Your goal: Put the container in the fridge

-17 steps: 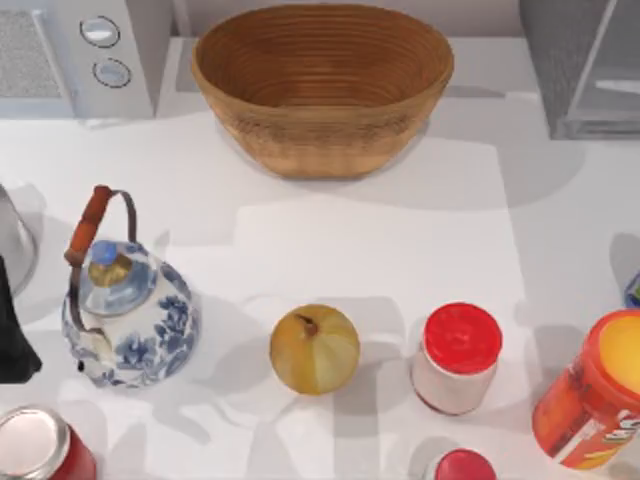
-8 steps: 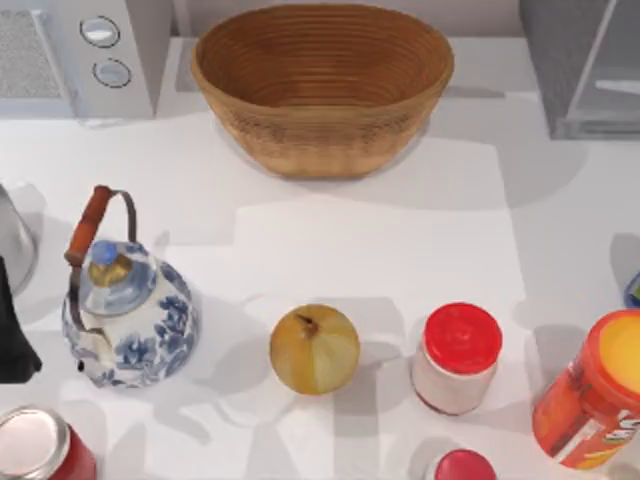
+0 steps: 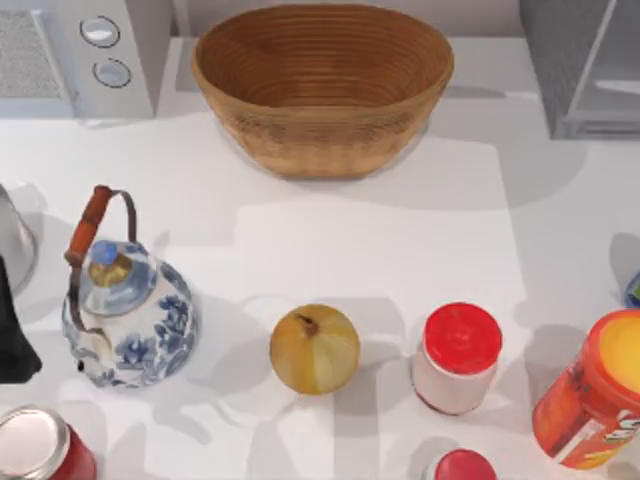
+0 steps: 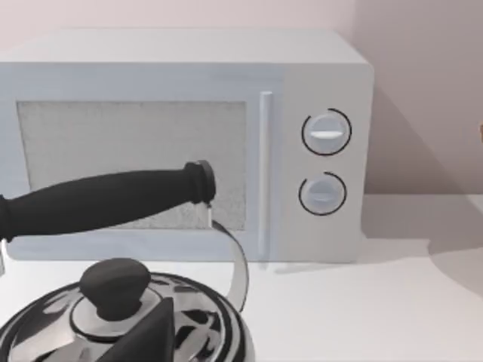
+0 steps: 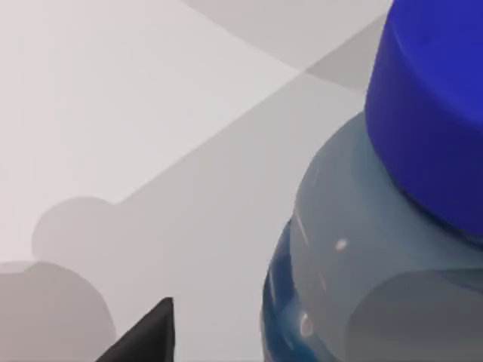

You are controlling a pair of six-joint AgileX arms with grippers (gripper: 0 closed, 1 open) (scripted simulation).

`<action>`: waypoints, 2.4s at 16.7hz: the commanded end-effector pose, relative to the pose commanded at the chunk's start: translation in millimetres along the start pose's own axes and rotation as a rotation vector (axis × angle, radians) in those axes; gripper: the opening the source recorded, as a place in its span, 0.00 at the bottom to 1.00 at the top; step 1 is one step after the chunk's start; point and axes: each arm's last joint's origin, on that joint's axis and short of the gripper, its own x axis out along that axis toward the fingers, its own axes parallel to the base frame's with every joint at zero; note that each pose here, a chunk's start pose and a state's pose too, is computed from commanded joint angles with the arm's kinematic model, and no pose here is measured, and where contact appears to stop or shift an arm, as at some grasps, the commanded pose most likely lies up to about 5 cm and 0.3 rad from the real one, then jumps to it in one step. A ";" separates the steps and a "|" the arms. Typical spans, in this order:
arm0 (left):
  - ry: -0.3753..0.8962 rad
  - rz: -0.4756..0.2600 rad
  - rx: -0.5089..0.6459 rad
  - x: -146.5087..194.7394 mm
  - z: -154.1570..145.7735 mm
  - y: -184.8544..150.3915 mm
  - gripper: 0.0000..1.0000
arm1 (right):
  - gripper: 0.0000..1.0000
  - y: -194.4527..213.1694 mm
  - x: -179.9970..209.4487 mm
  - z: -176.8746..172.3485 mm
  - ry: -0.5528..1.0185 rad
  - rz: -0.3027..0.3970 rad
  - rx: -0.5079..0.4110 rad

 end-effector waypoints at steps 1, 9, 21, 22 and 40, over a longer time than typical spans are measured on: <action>0.000 0.000 0.000 0.0 0.0 0.0 1.00 | 1.00 0.2 5.9 -1.0 0.000 0.000 0.001; 0.000 0.000 0.000 0.0 0.0 0.0 1.00 | 1.00 1.2 25.2 -7.4 -0.002 0.001 0.000; 0.000 0.000 0.000 0.0 0.0 0.0 1.00 | 0.18 1.2 25.2 -7.4 -0.002 0.001 0.000; 0.000 0.000 0.000 0.0 0.0 0.0 1.00 | 0.10 1.2 25.2 -7.4 -0.002 0.001 0.000; 0.000 0.000 0.000 0.0 0.0 0.0 1.00 | 0.01 -26.9 16.8 14.2 0.035 -0.020 -0.179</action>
